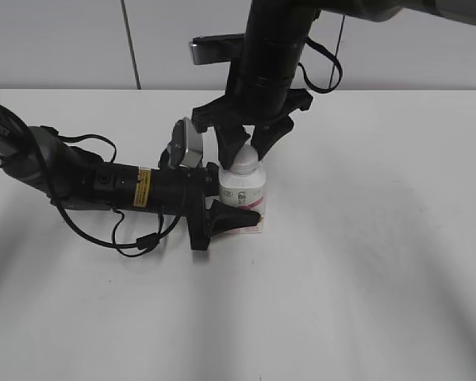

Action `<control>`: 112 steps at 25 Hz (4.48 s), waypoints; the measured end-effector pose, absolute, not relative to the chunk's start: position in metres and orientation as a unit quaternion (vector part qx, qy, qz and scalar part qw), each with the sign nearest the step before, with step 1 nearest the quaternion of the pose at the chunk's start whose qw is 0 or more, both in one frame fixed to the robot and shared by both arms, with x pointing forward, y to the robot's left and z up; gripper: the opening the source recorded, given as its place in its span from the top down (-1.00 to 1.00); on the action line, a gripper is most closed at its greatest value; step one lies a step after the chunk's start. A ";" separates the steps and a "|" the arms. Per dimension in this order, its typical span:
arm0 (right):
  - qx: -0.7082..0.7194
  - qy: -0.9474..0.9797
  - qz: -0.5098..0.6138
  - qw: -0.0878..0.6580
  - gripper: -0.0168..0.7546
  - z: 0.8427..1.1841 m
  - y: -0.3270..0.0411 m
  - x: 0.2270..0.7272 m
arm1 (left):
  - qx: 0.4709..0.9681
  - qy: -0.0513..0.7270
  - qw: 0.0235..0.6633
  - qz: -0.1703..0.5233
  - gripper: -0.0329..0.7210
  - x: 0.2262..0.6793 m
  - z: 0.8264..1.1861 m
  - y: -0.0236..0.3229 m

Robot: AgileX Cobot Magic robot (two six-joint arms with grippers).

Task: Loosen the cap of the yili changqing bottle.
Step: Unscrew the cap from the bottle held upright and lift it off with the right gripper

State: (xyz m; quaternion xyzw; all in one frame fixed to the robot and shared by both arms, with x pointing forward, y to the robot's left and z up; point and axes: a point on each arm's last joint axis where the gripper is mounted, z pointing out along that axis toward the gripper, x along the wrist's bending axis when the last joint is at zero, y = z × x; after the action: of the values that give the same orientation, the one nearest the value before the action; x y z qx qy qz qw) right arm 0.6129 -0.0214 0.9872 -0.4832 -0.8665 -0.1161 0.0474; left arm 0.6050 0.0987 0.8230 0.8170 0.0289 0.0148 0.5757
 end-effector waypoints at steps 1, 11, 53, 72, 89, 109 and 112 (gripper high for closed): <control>-0.468 -0.875 -0.117 0.046 -0.07 0.987 -0.021 0.613 | 0.817 0.029 0.576 0.015 -0.14 0.605 0.823 0.099; -0.298 -0.946 -0.127 0.028 -0.07 0.987 -0.020 0.612 | 0.817 0.026 0.576 0.014 -0.13 0.605 0.823 0.099; 0.071 -0.988 -0.135 -0.018 -0.07 0.988 -0.019 0.612 | 0.817 0.021 0.575 0.015 -0.11 0.604 0.823 0.099; 0.049 -0.988 -0.148 -0.013 -0.41 0.991 -0.017 0.610 | 0.818 0.023 0.575 0.016 -0.10 0.605 0.823 0.099; -0.069 -0.984 -0.160 -0.033 -0.46 1.026 -0.024 0.605 | 0.818 0.026 0.574 0.016 -0.10 0.605 0.823 0.099; -0.535 -0.833 -0.139 -0.001 -0.46 1.028 -0.033 0.609 | 0.818 0.026 0.575 0.016 -0.10 0.605 0.823 0.099; -0.561 -0.816 -0.141 0.010 -0.46 1.029 -0.032 0.608 | 0.818 0.026 0.575 0.016 -0.10 0.605 0.823 0.099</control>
State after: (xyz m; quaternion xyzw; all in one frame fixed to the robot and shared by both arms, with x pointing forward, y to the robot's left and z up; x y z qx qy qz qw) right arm 0.6080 -0.0317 1.0286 -0.5606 -0.8159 -0.1413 0.0098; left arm 0.6051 0.0990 0.8231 0.8179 0.0263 0.0163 0.5745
